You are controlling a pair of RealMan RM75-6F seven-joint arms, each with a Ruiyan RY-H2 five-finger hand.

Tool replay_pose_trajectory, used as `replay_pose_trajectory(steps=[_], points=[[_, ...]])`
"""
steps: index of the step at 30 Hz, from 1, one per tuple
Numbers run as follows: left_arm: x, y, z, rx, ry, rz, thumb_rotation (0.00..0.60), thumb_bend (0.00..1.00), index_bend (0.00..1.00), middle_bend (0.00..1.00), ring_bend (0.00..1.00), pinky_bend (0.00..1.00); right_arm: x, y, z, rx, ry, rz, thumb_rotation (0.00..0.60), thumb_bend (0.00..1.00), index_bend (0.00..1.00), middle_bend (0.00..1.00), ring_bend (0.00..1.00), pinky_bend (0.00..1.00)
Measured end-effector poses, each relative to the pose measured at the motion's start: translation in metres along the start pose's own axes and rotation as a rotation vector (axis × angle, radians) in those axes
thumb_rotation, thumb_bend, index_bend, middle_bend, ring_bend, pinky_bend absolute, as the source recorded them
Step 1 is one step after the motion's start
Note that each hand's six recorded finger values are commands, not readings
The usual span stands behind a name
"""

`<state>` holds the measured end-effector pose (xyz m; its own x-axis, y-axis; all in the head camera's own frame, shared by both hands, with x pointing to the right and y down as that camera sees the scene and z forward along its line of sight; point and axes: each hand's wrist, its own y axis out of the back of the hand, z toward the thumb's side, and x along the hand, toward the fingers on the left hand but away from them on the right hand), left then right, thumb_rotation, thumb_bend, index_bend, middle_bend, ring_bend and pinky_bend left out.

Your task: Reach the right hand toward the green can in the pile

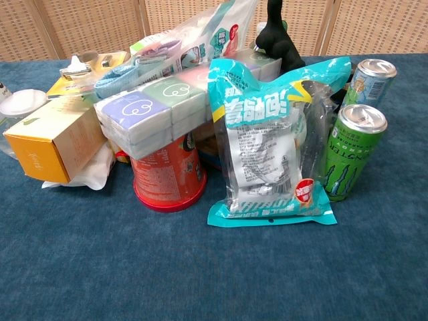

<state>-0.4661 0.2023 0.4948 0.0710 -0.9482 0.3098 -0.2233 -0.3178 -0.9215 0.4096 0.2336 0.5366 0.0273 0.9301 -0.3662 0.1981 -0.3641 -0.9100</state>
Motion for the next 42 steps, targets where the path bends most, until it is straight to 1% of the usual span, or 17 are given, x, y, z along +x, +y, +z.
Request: replay_pose_trajectory(steps=[5,8,11,13,16,19,24,27,33,36,42], points=[[0.002,0.0,0.004,0.0,-0.014,0.002,0.6,0.0,0.04,0.0,0.0,0.0,0.002,-0.003,-0.002,-0.013,-0.003,0.02,0.598,0.0,0.0,0.0,0.0,0.0],[0.002,-0.002,0.006,-0.002,-0.02,-0.003,0.6,0.0,0.04,0.0,0.0,0.0,0.002,-0.006,-0.001,-0.048,0.003,0.038,0.598,0.0,0.0,0.0,0.0,0.0],[0.003,-0.004,0.006,-0.003,-0.02,-0.008,0.6,0.0,0.04,0.0,0.0,0.0,0.002,-0.012,0.003,-0.114,0.015,0.065,0.598,0.0,0.0,0.0,0.0,0.0],[0.004,-0.005,0.006,-0.003,-0.017,-0.009,0.6,0.0,0.04,0.0,0.0,0.0,0.003,-0.018,0.008,-0.177,0.024,0.093,0.599,0.0,0.0,0.0,0.0,0.0],[0.004,-0.005,0.005,-0.002,-0.012,-0.009,0.6,0.0,0.04,0.0,0.0,0.0,0.003,-0.034,0.017,-0.275,0.039,0.15,0.6,0.0,0.0,0.0,0.0,0.0],[0.003,-0.004,0.006,-0.006,-0.012,-0.006,0.6,0.0,0.04,0.0,0.0,0.0,0.002,-0.054,0.033,-0.351,0.06,0.198,0.6,0.0,0.0,0.0,0.0,0.0],[0.001,0.0,0.006,-0.014,-0.012,0.007,0.6,0.0,0.04,0.0,0.0,0.0,-0.005,-0.08,0.067,-0.438,0.123,0.242,0.6,0.0,0.0,0.0,0.0,0.0],[0.0,0.001,0.005,-0.013,-0.009,0.008,0.6,0.0,0.04,0.0,0.0,0.0,-0.013,-0.088,0.085,-0.471,0.148,0.255,0.6,0.0,0.0,0.0,0.0,0.0],[0.0,-0.002,0.005,-0.007,-0.007,-0.002,0.6,0.0,0.04,0.0,0.0,0.0,-0.032,-0.096,0.109,-0.525,0.158,0.257,0.6,0.0,0.0,0.0,0.0,0.0],[0.001,-0.003,0.004,-0.004,-0.003,-0.002,0.6,0.0,0.04,0.0,0.0,0.0,-0.034,-0.102,0.12,-0.536,0.166,0.259,0.6,0.0,0.0,0.0,0.0,0.0],[0.001,-0.001,0.002,-0.002,0.003,0.001,0.6,0.0,0.04,0.0,0.0,0.0,-0.04,-0.115,0.13,-0.544,0.154,0.248,0.6,0.0,0.0,0.0,0.0,0.0]])
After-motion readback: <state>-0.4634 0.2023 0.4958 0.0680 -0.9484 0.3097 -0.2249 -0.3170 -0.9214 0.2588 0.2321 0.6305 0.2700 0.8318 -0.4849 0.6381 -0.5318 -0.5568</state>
